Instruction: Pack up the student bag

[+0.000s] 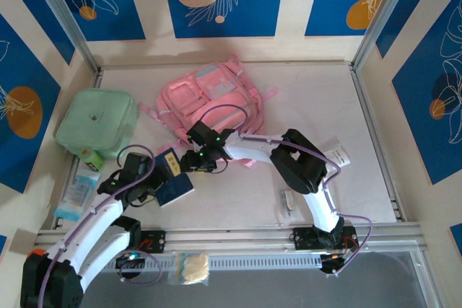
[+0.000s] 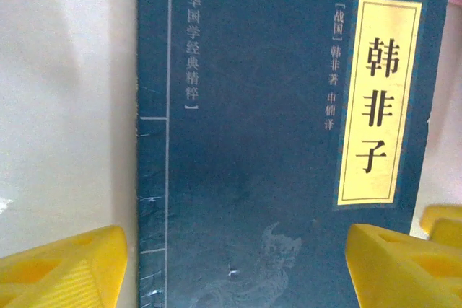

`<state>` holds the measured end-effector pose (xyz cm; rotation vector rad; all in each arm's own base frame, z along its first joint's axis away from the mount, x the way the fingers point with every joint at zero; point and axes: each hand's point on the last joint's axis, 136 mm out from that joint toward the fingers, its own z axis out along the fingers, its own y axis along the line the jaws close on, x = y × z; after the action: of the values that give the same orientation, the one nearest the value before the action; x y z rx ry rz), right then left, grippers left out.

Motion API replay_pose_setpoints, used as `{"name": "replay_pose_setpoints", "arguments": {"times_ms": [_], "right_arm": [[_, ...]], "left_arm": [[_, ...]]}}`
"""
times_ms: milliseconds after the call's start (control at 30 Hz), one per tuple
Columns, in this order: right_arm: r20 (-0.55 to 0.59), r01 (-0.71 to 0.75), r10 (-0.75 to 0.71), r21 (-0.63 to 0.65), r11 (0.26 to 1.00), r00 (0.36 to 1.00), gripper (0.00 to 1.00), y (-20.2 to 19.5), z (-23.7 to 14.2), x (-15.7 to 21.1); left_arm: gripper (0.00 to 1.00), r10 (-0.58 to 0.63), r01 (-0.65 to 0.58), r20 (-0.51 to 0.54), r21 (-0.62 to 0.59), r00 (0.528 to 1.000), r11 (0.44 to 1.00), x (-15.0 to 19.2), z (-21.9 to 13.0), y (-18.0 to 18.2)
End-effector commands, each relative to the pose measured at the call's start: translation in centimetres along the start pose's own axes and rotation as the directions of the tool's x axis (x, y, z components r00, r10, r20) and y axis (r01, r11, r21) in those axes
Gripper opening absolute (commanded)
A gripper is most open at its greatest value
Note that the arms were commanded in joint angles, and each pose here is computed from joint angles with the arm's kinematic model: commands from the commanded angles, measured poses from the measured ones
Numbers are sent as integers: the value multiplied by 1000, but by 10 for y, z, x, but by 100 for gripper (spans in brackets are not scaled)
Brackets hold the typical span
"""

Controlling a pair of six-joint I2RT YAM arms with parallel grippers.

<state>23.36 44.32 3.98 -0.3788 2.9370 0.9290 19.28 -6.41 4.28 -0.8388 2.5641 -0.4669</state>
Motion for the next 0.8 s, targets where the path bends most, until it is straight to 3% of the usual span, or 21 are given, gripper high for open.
{"name": "replay_pose_setpoints", "arguments": {"times_ms": [0, 100, 300, 767], "right_arm": [[-25, 28, -28, 33, 999, 999, 53, -1, 8, 3], [-42, 51, -50, 35, 998, 998, 53, 4, 14, 6], [-55, 70, -68, 34, 997, 996, 50, 9, 20, 9], [-55, 123, -121, 19, 992, 991, 48, 33, 7, 10]], "left_arm": [[76, 15, -14, -30, 26, 999, 1000, 7, 3, 0], [73, 14, -15, -39, -29, 999, 999, 9, 4, 11], [64, 16, -16, -55, -3, 998, 1000, 13, 10, 8], [58, 53, -57, -71, -57, 996, 997, 16, 13, 19]]}}
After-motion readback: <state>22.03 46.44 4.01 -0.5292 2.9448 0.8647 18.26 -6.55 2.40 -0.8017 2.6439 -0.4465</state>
